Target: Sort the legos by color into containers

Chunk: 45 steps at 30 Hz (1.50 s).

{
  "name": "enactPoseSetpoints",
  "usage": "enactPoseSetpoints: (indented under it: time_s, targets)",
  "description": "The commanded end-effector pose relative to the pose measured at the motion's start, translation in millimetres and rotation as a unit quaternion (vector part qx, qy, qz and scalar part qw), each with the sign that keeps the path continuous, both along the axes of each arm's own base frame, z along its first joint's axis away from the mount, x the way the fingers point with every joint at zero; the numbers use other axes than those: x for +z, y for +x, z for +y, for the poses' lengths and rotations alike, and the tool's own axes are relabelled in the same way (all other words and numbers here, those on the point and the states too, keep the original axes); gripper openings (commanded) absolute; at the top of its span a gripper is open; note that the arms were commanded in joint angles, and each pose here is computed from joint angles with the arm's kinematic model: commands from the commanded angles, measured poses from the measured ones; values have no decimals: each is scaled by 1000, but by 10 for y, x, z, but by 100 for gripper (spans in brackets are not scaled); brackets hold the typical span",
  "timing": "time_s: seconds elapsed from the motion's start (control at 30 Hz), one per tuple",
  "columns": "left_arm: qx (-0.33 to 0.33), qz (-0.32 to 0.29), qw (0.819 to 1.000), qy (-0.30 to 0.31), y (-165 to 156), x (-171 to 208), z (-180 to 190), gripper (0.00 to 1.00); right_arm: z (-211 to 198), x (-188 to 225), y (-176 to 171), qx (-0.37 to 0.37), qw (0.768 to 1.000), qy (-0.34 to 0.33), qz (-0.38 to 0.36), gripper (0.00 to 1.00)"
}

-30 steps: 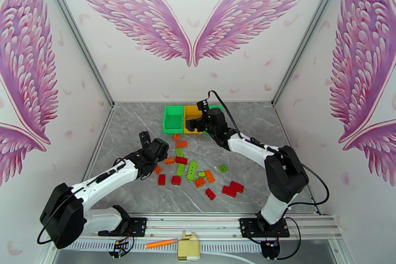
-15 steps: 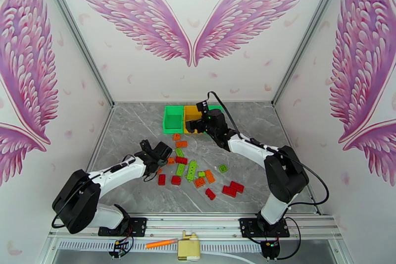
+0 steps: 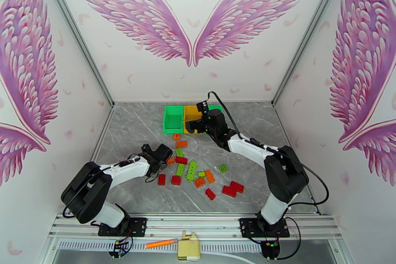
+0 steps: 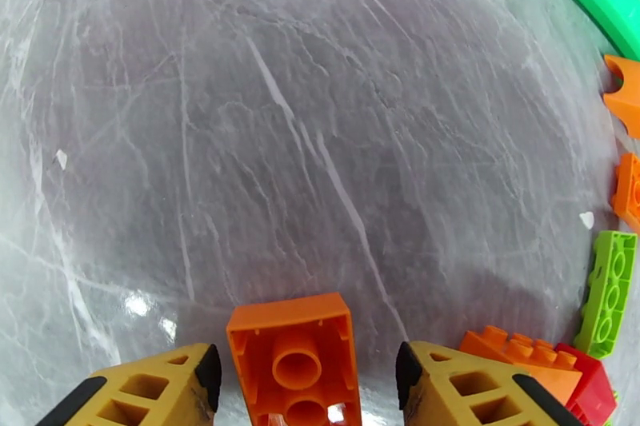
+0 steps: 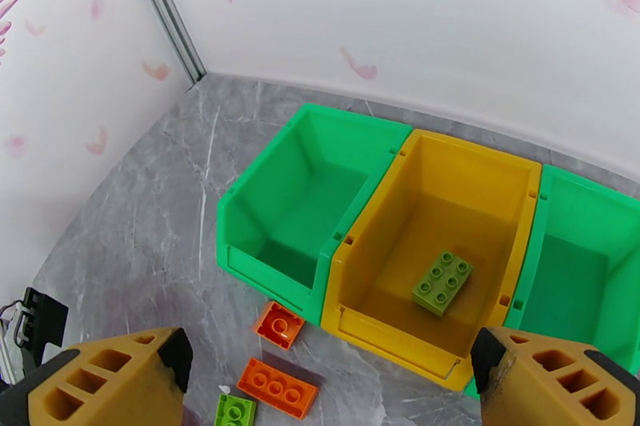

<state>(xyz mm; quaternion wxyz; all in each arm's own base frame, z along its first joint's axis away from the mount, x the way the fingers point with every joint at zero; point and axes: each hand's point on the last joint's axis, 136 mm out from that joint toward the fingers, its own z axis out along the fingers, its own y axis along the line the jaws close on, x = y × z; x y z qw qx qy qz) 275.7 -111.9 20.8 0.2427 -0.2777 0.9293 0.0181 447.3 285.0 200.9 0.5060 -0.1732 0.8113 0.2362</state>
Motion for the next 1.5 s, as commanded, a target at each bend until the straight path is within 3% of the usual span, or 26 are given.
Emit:
enactPoseSetpoints:
  time_s: [0.0, 0.23, 0.43, 0.6, 0.93, 1.2, 1.47]
  targets:
    - [2, 7, 1000, -6, -9, -71, -1, 54, 6, -26, -43, -1, 1000, 1, 8, 97]
    - [-4, -1, 1000, 0, 41, -7, 11, 35, -24, -7, -71, -3, 1000, -5, 6, 97]
    - [-29, -46, 999, 2, 213, 270, -35, 25, -91, 35, -137, -4, 1000, -16, 5, 97]
    - [-68, -109, 992, -3, 498, 605, -187, 25, -146, 79, -226, -9, 1000, -8, 4, 98]
    - [-137, -229, 964, 15, 1508, 1327, -649, 26, -241, 168, -340, -15, 1000, -3, -1, 97]
    - [-141, -238, 961, 24, 2191, 1400, -729, 26, -275, 149, -402, -15, 1000, -6, 1, 98]
    - [-147, -207, 967, 11, 2689, 1078, -800, 27, -282, 143, -410, -15, 1000, -6, 2, 98]
